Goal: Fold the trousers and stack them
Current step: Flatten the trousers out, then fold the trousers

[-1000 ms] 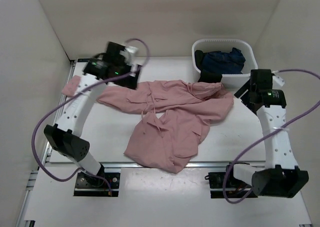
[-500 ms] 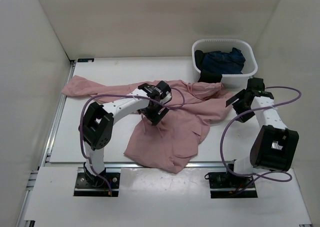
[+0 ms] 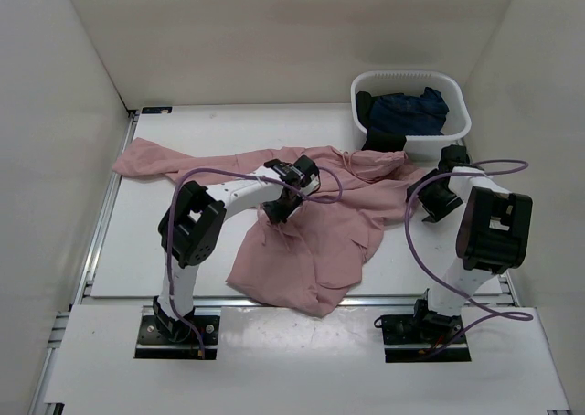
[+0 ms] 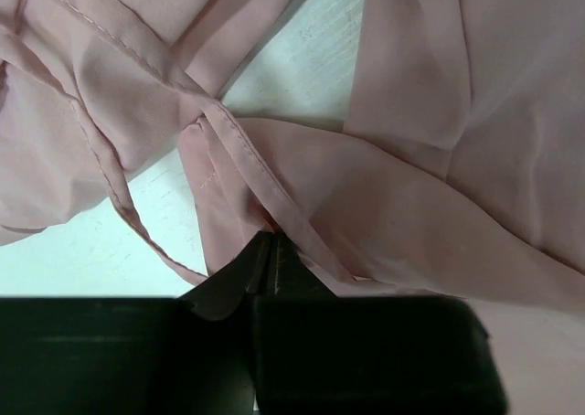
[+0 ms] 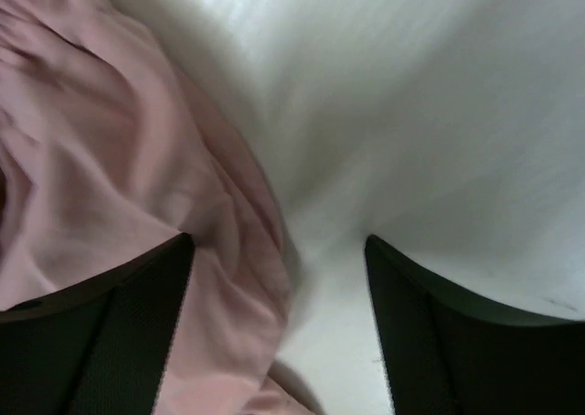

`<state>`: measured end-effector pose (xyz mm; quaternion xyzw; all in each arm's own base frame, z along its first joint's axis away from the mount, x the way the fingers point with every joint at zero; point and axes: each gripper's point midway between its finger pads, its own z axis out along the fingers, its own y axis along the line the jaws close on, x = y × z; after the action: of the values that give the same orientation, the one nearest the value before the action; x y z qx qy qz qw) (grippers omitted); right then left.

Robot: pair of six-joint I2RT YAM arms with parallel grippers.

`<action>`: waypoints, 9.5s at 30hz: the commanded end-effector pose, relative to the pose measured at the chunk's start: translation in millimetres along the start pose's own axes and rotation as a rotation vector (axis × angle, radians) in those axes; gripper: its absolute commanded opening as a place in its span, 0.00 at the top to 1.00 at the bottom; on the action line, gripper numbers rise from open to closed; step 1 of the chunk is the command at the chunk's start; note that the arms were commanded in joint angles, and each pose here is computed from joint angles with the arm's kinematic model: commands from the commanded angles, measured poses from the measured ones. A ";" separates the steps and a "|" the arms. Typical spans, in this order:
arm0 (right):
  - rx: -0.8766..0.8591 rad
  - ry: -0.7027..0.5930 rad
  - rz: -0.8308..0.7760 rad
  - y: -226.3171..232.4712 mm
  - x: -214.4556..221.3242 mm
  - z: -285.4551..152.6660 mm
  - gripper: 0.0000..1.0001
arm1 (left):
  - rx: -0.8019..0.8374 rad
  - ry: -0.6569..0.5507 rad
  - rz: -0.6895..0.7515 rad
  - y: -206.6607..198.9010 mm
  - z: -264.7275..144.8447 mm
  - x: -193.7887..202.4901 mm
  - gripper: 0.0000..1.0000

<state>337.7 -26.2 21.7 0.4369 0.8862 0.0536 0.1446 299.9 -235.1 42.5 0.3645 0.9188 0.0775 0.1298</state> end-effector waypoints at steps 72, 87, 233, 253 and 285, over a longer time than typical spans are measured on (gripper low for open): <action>-0.204 -0.137 0.125 -14.8 -11.7 -134.6 1.00 | 0.186 -0.192 -0.721 183.0 -160.6 100.7 0.31; -0.084 -0.222 0.112 -47.5 -10.8 -129.9 1.00 | 0.607 0.125 -0.349 22.2 -59.8 11.7 0.21; 0.238 -0.161 0.431 -114.4 37.5 -72.1 0.22 | -0.184 0.228 -1.271 279.7 -7.1 317.8 0.38; 0.107 -0.063 0.310 28.3 -73.0 -28.6 0.22 | 0.064 -0.136 -1.012 397.8 51.4 87.8 0.13; 0.213 -0.003 0.331 19.5 -47.2 3.5 1.00 | 0.050 -0.395 -0.970 419.4 12.6 54.8 0.02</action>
<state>371.8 -46.4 14.6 0.6043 0.7946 -0.0059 0.0582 531.1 106.7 110.6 -0.0971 0.9479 -0.0696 0.2952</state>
